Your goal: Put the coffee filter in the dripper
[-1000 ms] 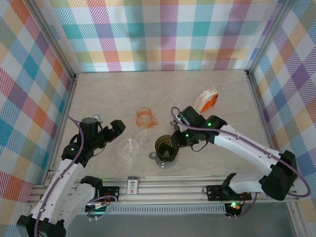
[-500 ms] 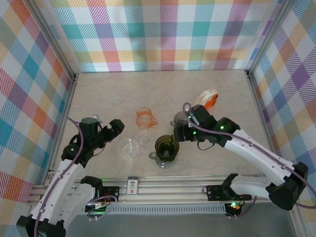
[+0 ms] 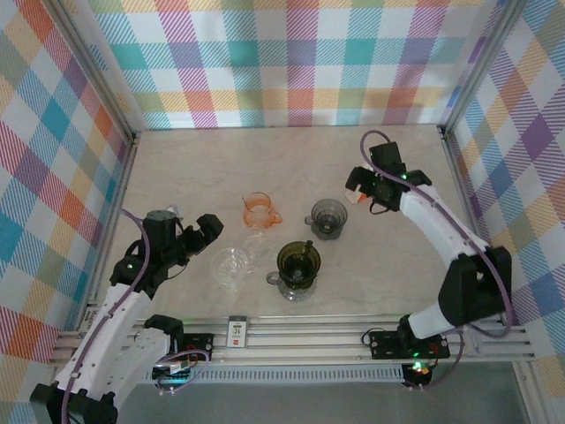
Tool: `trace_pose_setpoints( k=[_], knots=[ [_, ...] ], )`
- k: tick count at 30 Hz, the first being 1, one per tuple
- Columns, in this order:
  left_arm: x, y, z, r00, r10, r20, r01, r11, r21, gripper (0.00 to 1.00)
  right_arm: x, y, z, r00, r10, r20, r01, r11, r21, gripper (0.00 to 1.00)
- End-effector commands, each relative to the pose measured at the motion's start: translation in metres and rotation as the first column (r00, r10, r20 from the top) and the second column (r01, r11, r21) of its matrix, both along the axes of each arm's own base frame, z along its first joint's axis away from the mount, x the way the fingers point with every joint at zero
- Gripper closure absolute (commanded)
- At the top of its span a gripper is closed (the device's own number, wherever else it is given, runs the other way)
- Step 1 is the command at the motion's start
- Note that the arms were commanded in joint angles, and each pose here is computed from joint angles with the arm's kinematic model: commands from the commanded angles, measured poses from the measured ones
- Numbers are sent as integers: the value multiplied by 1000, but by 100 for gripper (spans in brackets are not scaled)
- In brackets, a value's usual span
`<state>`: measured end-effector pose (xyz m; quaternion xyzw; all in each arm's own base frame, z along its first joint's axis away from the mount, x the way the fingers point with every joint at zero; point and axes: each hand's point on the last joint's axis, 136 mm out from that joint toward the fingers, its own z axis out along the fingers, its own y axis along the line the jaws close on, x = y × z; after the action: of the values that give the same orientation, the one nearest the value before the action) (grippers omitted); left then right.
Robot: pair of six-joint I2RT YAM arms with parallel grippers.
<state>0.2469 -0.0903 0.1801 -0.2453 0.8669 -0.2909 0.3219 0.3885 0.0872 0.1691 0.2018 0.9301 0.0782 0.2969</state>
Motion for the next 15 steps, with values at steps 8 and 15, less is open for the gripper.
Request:
trace_pose_setpoints(
  k=[8, 15],
  knots=[
    [-5, -3, 6, 999, -35, 31, 35, 999, 5, 0, 74, -3, -26, 984, -177, 11, 177, 984, 5, 1],
    [-5, -2, 4, 998, -34, 44, 33, 999, 14, 0, 88, -11, -53, 973, -225, -49, 221, 972, -77, 1]
  ],
)
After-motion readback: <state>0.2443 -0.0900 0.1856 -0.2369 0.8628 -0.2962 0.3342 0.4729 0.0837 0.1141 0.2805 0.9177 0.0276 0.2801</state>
